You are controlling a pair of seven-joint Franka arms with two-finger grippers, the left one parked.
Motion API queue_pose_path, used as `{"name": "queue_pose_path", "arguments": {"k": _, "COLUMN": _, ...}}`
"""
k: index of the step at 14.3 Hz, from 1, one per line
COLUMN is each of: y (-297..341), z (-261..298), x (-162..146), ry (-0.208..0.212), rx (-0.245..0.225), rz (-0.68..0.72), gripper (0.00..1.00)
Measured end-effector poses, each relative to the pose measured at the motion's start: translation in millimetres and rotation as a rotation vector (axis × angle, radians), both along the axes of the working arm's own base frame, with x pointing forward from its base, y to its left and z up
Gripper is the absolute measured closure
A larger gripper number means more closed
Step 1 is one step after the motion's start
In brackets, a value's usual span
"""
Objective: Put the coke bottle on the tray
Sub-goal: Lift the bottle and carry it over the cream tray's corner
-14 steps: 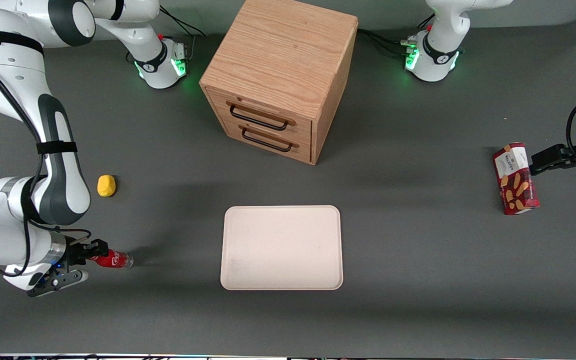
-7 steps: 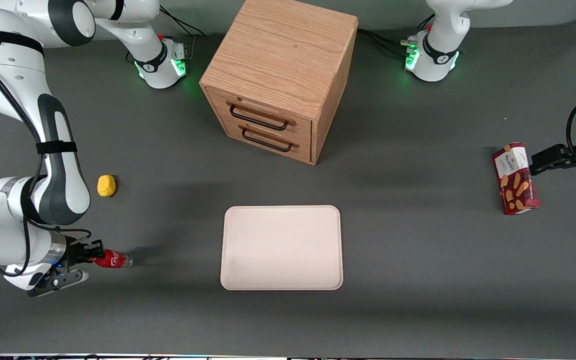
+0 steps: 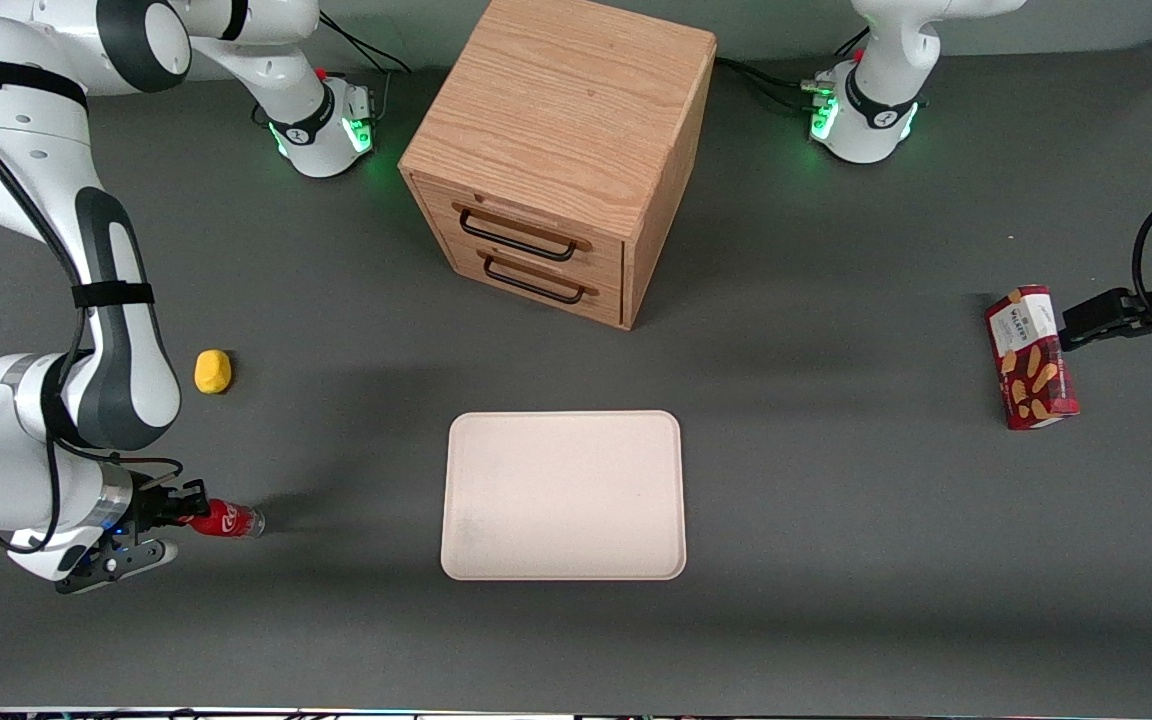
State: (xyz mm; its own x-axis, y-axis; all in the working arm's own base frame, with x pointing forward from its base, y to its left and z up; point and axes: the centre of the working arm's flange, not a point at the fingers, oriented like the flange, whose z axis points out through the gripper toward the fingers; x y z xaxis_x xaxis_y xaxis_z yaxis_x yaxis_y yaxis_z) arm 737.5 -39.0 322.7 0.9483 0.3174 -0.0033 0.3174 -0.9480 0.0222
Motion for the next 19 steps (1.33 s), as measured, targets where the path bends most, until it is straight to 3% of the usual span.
{"name": "queue_pose_path", "arguments": {"k": 6, "y": 10.9, "z": 91.9, "x": 0.2, "ry": -0.007, "rx": 0.004, "rz": 0.012, "gripper": 0.67}}
{"name": "queue_pose_path", "arguments": {"k": 11, "y": 58.7, "z": 168.4, "x": -13.8, "ry": 0.021, "rx": 0.024, "rz": 0.078, "gripper": 0.67}}
{"name": "queue_pose_path", "arguments": {"k": 15, "y": 102.4, "z": 227.8, "x": -30.1, "ry": -0.020, "rx": 0.041, "rz": 0.082, "gripper": 0.67}}
{"name": "queue_pose_path", "arguments": {"k": 19, "y": 178.6, "z": 239.7, "x": -37.1, "ry": -0.066, "rx": 0.073, "rz": 0.000, "gripper": 0.67}}
